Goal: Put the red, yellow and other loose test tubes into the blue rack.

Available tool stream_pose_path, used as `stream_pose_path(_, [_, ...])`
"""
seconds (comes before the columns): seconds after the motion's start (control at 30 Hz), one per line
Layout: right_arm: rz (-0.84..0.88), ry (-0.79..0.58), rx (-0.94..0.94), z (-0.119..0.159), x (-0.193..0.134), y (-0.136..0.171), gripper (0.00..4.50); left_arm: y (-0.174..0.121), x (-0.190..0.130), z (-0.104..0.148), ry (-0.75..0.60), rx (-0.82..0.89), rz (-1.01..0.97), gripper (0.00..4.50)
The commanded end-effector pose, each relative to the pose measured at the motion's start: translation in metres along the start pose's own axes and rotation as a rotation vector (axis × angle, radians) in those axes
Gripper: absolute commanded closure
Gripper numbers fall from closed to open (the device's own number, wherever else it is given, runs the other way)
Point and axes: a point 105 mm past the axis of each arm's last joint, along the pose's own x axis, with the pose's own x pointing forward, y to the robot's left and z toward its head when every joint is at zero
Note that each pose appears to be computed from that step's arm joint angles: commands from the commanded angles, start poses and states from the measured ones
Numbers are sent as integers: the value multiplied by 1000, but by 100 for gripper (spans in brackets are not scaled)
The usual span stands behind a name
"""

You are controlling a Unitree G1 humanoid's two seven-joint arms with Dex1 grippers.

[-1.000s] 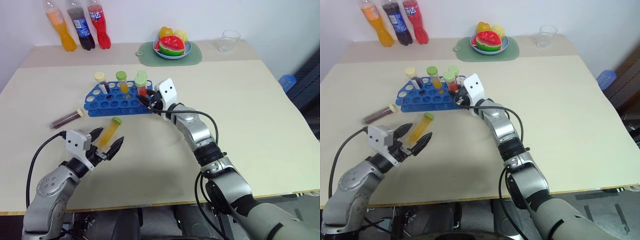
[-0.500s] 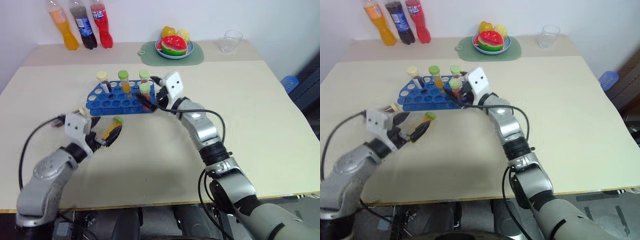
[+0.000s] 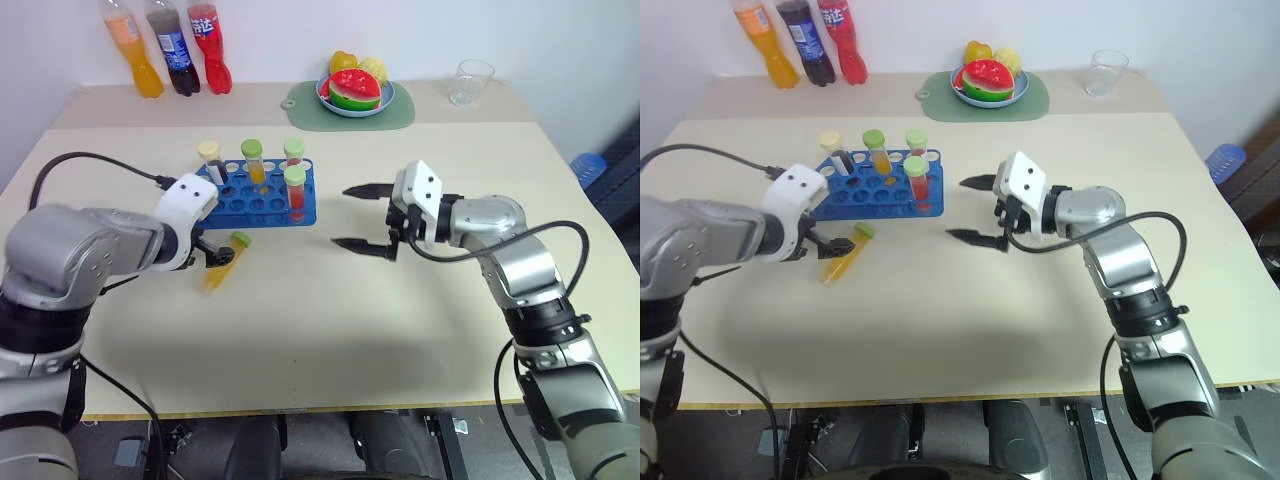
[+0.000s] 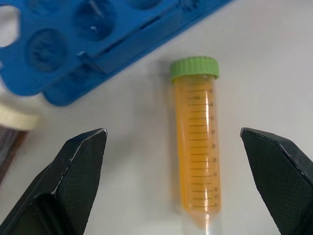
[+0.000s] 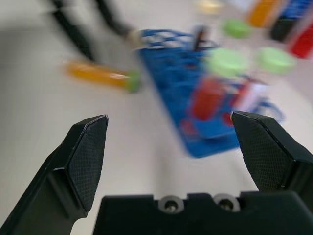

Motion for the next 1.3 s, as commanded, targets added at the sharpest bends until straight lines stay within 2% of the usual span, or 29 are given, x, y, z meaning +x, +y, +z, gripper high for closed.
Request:
stream_pose_path(0.03, [66,-33,-32,12,-1,16,7,-8,11,5,40,10,-30,0])
stream_pose_path(0.23, [47,-13,-34,4,2,20,7,-12,31,5,110,8,-18,0])
stream_pose_path(0.33, [31,6,-41,-1,2,22,0,-7,39,5,134,-7,24,83])
stream_pose_path(0.53, [1,15,-51,-4,3,20,0,-8,44,2,146,-44,20,360])
stream_pose_path(0.63, [-9,28,-62,-6,4,19,0,0,30,1,94,-42,37,373])
stream_pose_path(0.73, [-23,31,-64,-8,3,17,0,-9,7,6,-65,-24,-65,373])
stream_pose_path(0.83, [-35,30,-57,-9,2,16,0,-5,-17,10,-268,-47,-76,373])
stream_pose_path(0.9, [-59,33,-42,-14,4,13,0,12,-37,18,-492,-27,60,373])
stream_pose_path(0.97, [-97,38,-16,-20,6,9,0,27,-51,27,-656,-36,225,373])
stream_pose_path(1.0, [-118,40,-5,-22,7,8,0,27,-52,33,-709,-40,249,373])
stream_pose_path(1.07, [-167,30,24,-26,12,5,0,18,-58,58,-880,-6,301,373])
stream_pose_path(1.13, [-197,12,66,-29,17,7,0,8,-64,83,-1060,-41,339,373])
stream_pose_path(1.2, [-211,4,104,-34,21,10,0,2,-57,100,-1158,-48,410,373])
stream_pose_path(1.3, [-223,8,126,-39,25,15,0,-11,-35,118,-1232,-13,498,373])
